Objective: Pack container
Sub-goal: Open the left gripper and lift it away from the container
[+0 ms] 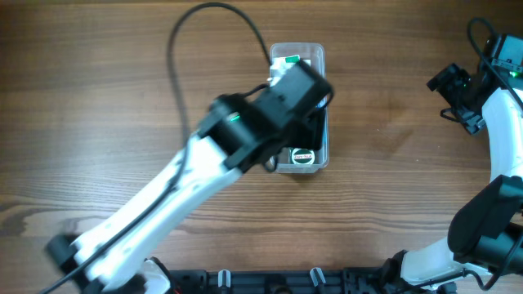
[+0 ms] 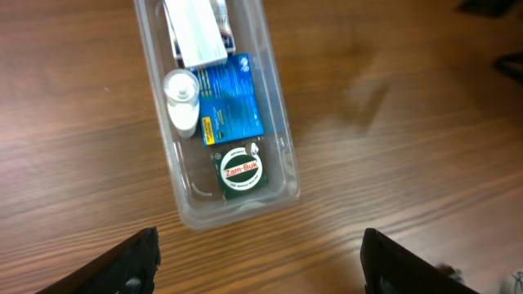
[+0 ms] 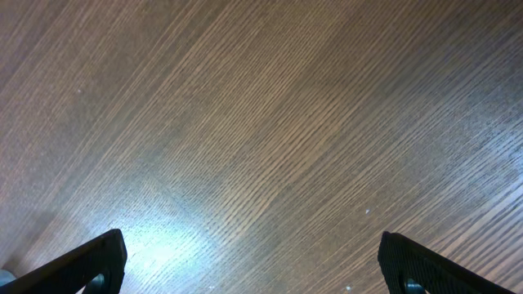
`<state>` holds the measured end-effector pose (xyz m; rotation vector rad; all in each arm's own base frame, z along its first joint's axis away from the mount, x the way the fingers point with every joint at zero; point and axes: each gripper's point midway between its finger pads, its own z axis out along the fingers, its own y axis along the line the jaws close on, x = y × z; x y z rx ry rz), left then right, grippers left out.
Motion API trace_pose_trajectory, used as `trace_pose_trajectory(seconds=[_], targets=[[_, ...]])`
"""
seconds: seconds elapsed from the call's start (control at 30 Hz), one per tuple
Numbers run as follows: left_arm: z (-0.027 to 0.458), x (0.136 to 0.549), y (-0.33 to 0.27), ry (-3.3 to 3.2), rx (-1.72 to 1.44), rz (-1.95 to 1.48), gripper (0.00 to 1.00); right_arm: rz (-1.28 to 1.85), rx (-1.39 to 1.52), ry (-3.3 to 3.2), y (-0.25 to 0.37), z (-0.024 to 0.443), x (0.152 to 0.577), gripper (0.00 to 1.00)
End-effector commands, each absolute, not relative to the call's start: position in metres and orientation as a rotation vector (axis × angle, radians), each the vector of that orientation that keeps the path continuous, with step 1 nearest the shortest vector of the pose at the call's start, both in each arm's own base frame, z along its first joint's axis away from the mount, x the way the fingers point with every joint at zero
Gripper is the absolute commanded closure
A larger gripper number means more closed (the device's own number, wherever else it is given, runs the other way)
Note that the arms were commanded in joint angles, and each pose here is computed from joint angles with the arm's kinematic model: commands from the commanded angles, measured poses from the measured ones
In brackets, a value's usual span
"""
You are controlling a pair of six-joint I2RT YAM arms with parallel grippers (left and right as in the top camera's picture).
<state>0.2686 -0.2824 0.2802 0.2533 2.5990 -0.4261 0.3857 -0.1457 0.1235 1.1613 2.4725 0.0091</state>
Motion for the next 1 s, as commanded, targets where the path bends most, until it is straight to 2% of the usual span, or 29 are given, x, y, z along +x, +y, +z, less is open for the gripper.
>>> trace_pose_trajectory(seconds=[0.0, 0.13, 0.27, 0.33, 0.37, 0.5, 0.6, 0.97], targets=[[0.312, 0.248, -0.258, 2.529, 0.365, -0.427, 0.18, 0.011, 1.170, 2.476, -0.146, 0.121, 0.386, 0.00], [0.315, 0.258, -0.216, 2.472, 0.328, -0.153, 0.09, 0.011, 1.171, 2.475, -0.146, 0.121, 0.386, 0.00], [0.309, 0.271, -0.229, 2.396, 0.486, -0.123, 0.08, 0.011, 1.171, 2.475, -0.146, 0.121, 0.386, 0.00], [0.307, 0.285, -0.236, 2.337, 0.528, -0.122, 0.05, 0.011, 1.170, 2.476, -0.146, 0.121, 0.386, 0.00], [0.306, 0.289, -0.235, 2.334, 0.509, -0.122, 0.00, 0.011, 1.170, 2.476, -0.146, 0.121, 0.386, 0.00], [0.288, 0.308, -0.192, 2.448, 0.186, -0.105, 0.00, 0.011, 1.170, 2.476, -0.146, 0.121, 0.386, 0.00], [0.283, 0.315, -0.176, 2.511, -0.064, -0.229, 0.00, 0.011, 1.170, 2.476, -0.146, 0.121, 0.386, 0.00], [0.268, 0.303, -0.156, 2.620, -0.062, -0.189, 0.00, 0.011, 1.170, 2.476, -0.146, 0.121, 0.386, 0.00]])
